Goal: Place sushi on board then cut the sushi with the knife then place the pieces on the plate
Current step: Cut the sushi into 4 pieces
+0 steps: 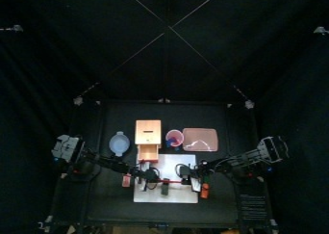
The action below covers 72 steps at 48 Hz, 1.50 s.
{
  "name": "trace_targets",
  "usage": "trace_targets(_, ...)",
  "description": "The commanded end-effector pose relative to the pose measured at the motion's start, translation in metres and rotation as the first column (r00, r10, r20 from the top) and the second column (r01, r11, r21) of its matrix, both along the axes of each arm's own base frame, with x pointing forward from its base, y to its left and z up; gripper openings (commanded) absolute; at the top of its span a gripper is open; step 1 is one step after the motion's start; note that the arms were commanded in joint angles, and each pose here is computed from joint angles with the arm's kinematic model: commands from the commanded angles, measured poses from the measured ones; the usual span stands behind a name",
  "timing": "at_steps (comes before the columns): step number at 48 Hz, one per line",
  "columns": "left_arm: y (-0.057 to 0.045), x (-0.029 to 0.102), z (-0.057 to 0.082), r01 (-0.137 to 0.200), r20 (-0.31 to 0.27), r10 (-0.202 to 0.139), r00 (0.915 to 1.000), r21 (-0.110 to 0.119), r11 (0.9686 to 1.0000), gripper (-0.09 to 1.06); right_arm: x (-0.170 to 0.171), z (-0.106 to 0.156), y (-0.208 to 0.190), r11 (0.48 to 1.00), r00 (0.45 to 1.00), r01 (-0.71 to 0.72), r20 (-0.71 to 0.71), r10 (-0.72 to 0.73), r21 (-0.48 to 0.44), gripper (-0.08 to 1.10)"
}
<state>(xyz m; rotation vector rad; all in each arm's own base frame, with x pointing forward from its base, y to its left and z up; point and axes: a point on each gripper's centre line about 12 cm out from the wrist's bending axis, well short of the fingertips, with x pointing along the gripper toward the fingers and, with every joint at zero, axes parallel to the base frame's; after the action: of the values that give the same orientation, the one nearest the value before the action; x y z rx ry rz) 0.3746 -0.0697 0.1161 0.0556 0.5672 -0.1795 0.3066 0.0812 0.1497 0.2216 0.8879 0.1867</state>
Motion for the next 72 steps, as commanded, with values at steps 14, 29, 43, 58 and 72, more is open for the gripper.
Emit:
trace_targets(14, 0.007, 0.002, 0.001, -0.01, -0.019, 0.01, 0.9998, 0.013, 0.9999, 0.39, 0.002, 0.007, 0.009, 1.0, 0.999, -0.029, 0.019, 0.029, 0.005, 0.42)
trace_targets(29, 0.006, 0.002, 0.001, -0.007, -0.024, 0.007, 0.9997, 0.014, 0.9999, 0.39, 0.004, 0.004, 0.011, 0.999, 0.999, -0.033, 0.013, 0.033, 0.005, 0.42)
trace_targets(43, 0.006, 0.001, -0.013, -0.005, -0.074, 0.007, 0.9973, 0.024, 0.9997, 0.39, 0.008, -0.011, 0.015, 0.999, 0.998, -0.045, -0.031, 0.045, -0.01, 0.42)
trace_targets(58, 0.008, 0.002, -0.025, -0.009, -0.128, 0.013, 0.9917, 0.032, 0.9994, 0.39, 0.009, -0.02, 0.011, 0.994, 0.996, -0.084, -0.046, 0.081, -0.066, 0.42)
trace_targets(72, 0.024, 0.004, -0.021, -0.052, -0.121, 0.055, 0.9911, 0.034, 0.9981, 0.39, 0.013, -0.021, -0.02, 0.983, 0.996, -0.091, -0.04, 0.086, -0.161, 0.42)
